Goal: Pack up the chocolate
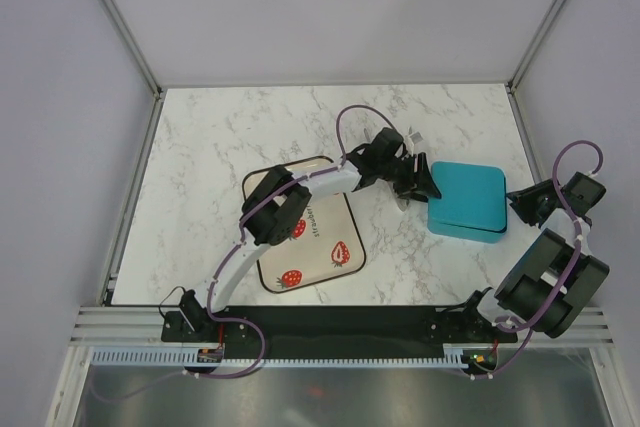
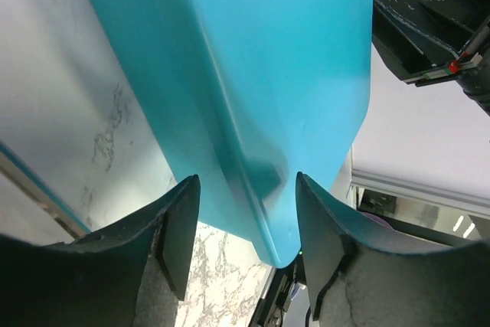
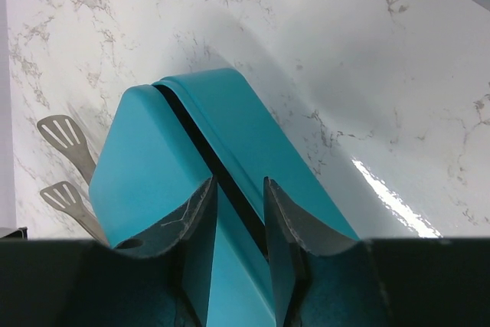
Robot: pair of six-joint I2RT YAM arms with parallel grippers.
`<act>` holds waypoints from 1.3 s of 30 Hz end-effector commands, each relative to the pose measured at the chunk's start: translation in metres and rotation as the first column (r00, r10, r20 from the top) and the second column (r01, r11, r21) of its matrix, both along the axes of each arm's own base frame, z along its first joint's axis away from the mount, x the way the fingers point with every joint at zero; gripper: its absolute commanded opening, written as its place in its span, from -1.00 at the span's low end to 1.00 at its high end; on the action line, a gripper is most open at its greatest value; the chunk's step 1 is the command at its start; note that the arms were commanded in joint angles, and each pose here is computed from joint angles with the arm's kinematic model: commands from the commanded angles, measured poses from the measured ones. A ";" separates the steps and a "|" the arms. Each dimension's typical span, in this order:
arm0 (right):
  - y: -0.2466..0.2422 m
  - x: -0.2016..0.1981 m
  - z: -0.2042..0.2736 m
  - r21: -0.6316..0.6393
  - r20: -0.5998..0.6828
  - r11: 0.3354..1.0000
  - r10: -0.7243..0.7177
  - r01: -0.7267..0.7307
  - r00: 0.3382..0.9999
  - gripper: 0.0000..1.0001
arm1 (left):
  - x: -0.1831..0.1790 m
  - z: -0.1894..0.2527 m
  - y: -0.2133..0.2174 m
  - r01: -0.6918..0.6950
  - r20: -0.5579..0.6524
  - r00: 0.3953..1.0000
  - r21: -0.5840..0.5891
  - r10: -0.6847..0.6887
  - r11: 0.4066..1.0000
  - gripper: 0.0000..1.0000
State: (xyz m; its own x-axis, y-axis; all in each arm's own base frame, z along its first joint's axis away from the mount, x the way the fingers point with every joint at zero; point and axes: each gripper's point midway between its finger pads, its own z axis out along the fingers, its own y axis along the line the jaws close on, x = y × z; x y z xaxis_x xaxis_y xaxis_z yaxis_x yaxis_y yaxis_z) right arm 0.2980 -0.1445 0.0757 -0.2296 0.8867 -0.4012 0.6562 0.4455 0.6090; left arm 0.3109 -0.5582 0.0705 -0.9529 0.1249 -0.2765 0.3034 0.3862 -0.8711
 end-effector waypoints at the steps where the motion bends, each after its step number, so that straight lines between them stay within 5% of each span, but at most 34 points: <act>1: -0.003 0.007 0.016 -0.033 0.053 0.999 0.006 -0.005 0.999 -0.22 | 0.007 0.051 0.004 -0.016 0.139 0.990 -0.012 0.018 1.000 0.22; 13: -0.012 0.004 0.029 -0.078 0.039 0.997 -0.020 0.023 0.999 -0.14 | 0.025 0.054 0.004 -0.052 0.202 0.978 0.034 0.044 0.998 0.20; 23: -0.012 0.009 0.035 -0.079 0.056 0.997 0.004 0.001 0.998 0.18 | 0.022 0.042 -0.010 -0.016 0.181 0.983 0.020 0.012 1.000 -0.29; 30: -0.002 0.015 0.038 -0.084 0.103 0.995 0.069 -0.060 0.992 0.43 | 0.020 0.035 -0.014 -0.009 0.173 0.985 0.022 0.005 1.000 -0.35; 39: -0.001 0.007 0.021 -0.103 0.052 0.991 0.088 -0.082 0.995 0.41 | 0.011 0.035 -0.022 0.015 0.176 0.984 0.013 -0.017 1.000 -0.37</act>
